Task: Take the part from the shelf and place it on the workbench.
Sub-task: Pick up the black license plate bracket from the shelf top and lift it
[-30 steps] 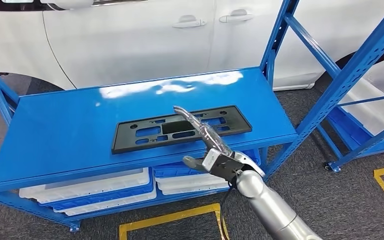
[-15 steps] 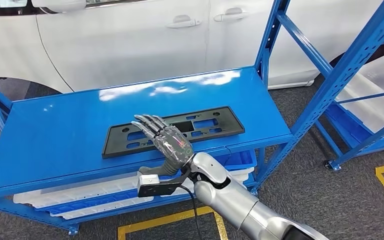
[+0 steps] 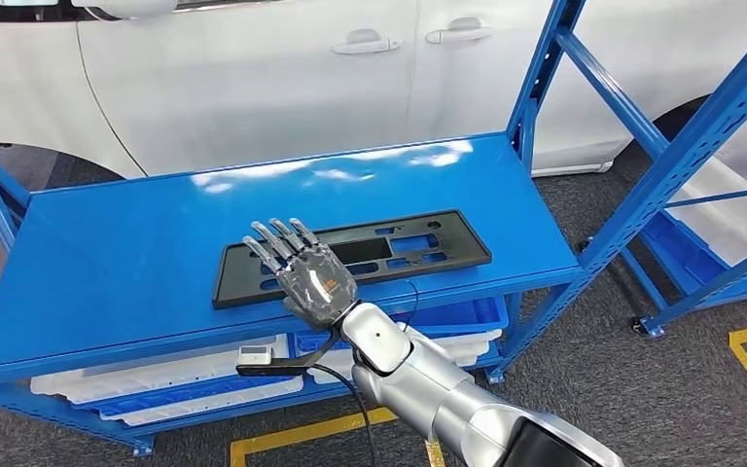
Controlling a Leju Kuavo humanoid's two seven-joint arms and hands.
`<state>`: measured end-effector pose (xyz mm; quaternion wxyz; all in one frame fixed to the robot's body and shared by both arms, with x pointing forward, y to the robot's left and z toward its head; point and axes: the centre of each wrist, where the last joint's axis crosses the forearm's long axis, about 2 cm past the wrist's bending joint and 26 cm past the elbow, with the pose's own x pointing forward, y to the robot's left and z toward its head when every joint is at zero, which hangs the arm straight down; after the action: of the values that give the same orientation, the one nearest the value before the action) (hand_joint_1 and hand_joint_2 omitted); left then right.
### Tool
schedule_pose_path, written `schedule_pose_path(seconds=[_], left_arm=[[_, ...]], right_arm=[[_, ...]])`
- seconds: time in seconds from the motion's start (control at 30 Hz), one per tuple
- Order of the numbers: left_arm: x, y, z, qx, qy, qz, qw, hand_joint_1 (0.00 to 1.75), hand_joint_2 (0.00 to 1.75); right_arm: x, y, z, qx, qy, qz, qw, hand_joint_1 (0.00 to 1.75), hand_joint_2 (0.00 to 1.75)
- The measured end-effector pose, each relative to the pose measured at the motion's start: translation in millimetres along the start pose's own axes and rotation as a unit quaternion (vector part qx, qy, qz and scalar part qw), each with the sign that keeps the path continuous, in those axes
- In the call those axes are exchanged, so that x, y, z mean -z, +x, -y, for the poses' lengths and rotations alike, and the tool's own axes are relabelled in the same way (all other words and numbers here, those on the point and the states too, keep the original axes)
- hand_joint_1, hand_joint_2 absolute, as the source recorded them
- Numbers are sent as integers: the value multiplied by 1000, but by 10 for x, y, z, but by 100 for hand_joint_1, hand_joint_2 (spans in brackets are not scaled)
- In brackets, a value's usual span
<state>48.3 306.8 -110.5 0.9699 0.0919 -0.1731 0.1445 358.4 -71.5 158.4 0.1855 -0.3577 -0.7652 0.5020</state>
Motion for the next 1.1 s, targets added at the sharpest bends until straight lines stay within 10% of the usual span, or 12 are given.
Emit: schedule_pose_path(seconds=[1.1], left_arm=[[-2,-31,-41,-4,6,-1,1000,0,0]], right_arm=[[-97,-141,-239,-71,134,-2,988,0,175]])
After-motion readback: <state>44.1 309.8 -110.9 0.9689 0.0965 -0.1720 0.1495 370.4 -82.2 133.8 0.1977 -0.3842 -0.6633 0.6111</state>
